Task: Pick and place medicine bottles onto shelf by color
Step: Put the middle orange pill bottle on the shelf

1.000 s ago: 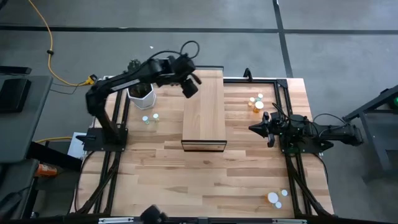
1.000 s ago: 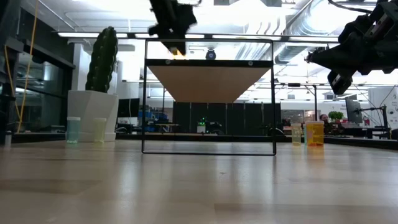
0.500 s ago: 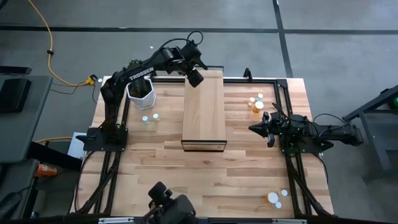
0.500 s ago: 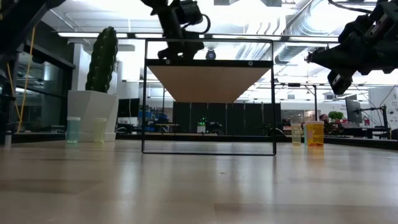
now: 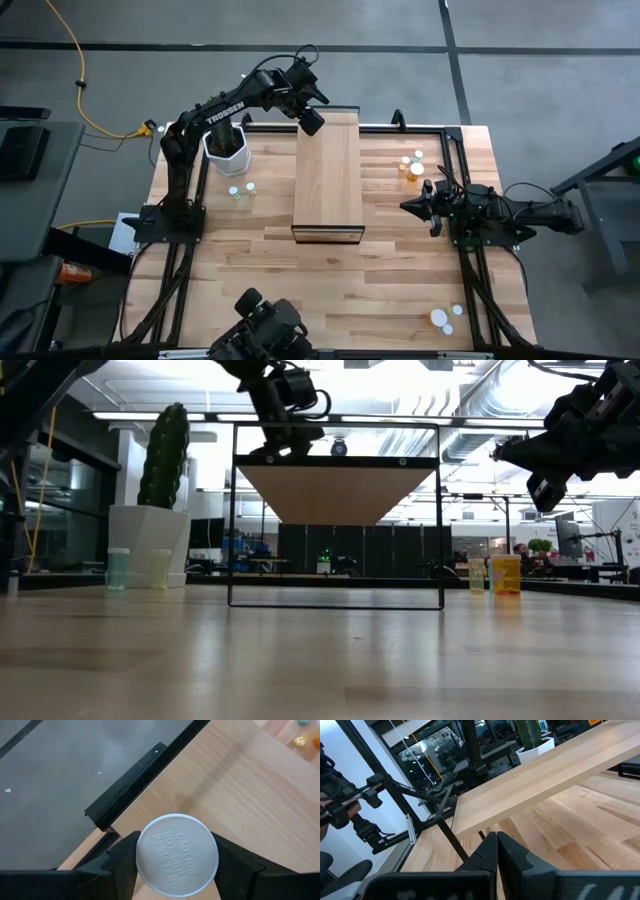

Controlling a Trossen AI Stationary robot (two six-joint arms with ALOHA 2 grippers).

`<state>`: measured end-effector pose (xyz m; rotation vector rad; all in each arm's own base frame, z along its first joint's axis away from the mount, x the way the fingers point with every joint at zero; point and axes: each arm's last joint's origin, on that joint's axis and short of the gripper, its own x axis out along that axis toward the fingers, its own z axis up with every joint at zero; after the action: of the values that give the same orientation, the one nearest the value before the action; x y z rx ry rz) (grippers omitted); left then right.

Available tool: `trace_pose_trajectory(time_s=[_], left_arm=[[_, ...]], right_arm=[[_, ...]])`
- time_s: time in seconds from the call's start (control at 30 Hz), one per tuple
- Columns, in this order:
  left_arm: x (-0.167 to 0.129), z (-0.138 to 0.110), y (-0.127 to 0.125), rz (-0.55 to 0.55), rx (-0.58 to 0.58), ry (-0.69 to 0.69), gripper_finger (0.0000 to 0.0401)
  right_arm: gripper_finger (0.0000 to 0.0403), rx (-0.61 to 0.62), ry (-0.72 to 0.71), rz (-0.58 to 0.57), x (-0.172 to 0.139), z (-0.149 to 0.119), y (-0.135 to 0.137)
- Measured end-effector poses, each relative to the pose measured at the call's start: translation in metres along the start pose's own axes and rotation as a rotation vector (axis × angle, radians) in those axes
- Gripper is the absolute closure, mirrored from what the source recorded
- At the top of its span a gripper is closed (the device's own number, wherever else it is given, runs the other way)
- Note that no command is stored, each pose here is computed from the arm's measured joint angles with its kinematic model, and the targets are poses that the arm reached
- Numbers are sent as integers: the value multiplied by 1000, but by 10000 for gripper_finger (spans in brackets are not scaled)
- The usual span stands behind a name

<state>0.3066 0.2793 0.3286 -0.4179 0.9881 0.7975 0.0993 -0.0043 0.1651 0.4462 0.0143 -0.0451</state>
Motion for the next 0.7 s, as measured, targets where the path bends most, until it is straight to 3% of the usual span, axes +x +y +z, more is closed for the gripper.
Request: trace_pose_trajectory(time_s=[0.57,0.7], left_arm=[[9,-3,4,57,22,42,203],[9,-3,4,58,27,42,187]], right_arm=[[403,0,0,0,0,0,0],[403,0,-1,0,0,0,0]])
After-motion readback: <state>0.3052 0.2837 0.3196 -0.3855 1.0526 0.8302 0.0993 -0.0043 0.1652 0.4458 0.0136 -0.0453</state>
